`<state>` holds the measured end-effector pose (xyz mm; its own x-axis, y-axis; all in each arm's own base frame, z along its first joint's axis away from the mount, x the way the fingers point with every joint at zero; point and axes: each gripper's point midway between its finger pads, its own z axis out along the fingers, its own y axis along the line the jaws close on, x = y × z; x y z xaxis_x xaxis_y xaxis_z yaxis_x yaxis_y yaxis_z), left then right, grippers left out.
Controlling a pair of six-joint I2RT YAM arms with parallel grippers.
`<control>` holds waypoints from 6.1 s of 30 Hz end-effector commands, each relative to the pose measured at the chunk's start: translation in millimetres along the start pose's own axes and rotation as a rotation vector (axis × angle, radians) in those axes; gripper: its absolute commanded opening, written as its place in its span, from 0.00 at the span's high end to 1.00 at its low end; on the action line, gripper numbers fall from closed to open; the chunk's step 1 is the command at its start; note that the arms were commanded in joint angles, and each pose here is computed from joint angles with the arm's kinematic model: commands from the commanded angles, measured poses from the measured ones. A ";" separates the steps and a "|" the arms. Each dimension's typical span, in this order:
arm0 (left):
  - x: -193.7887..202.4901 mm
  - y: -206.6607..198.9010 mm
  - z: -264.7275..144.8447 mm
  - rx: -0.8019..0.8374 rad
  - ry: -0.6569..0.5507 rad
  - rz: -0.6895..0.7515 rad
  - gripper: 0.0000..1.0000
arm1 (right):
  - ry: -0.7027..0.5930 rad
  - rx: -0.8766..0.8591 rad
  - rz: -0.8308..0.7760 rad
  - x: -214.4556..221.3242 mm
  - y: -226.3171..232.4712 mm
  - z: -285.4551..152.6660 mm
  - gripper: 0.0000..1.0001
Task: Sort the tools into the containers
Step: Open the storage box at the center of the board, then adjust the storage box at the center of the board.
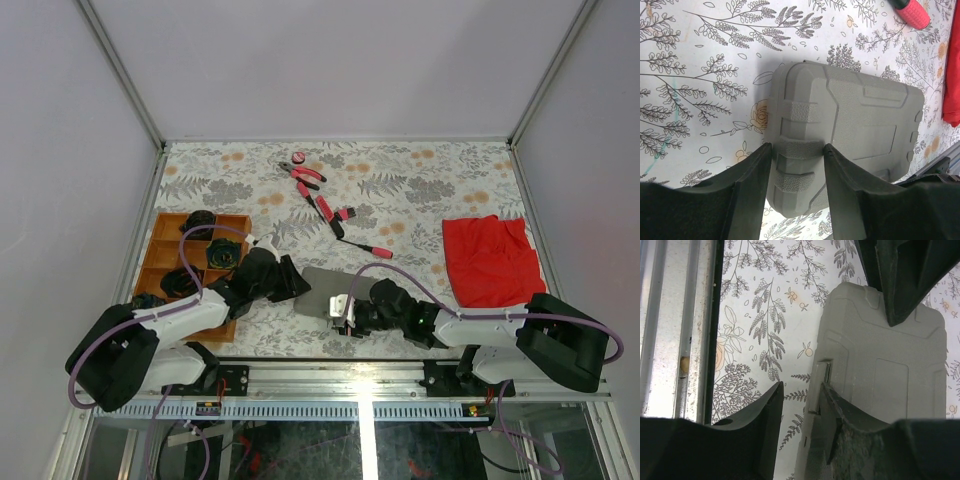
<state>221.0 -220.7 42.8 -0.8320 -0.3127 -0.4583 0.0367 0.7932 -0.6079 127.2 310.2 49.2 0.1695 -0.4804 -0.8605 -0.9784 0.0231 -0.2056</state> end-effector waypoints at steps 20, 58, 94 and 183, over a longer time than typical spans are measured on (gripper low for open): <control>34.7 53.7 -1.9 -0.196 0.111 0.005 0.58 | 0.113 -0.282 0.094 33.4 63.5 -8.5 0.69; 33.0 49.6 -3.2 -0.185 0.108 0.001 0.58 | -0.114 0.011 -0.055 -29.2 -1.1 0.0 0.43; 26.4 49.2 -3.7 -0.196 0.087 0.021 0.56 | -0.144 -0.040 0.068 -46.5 10.2 -9.0 0.35; 34.9 -9.3 -14.1 -0.070 -0.041 -0.049 0.27 | 0.275 0.302 1.139 57.1 -64.9 -55.9 0.28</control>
<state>171.9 -229.8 32.6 -0.8239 -0.3887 -0.4124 -0.0976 0.8142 -0.5724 214.1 235.7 43.0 -0.7960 -0.2314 -0.5593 -0.5160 0.7425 0.4272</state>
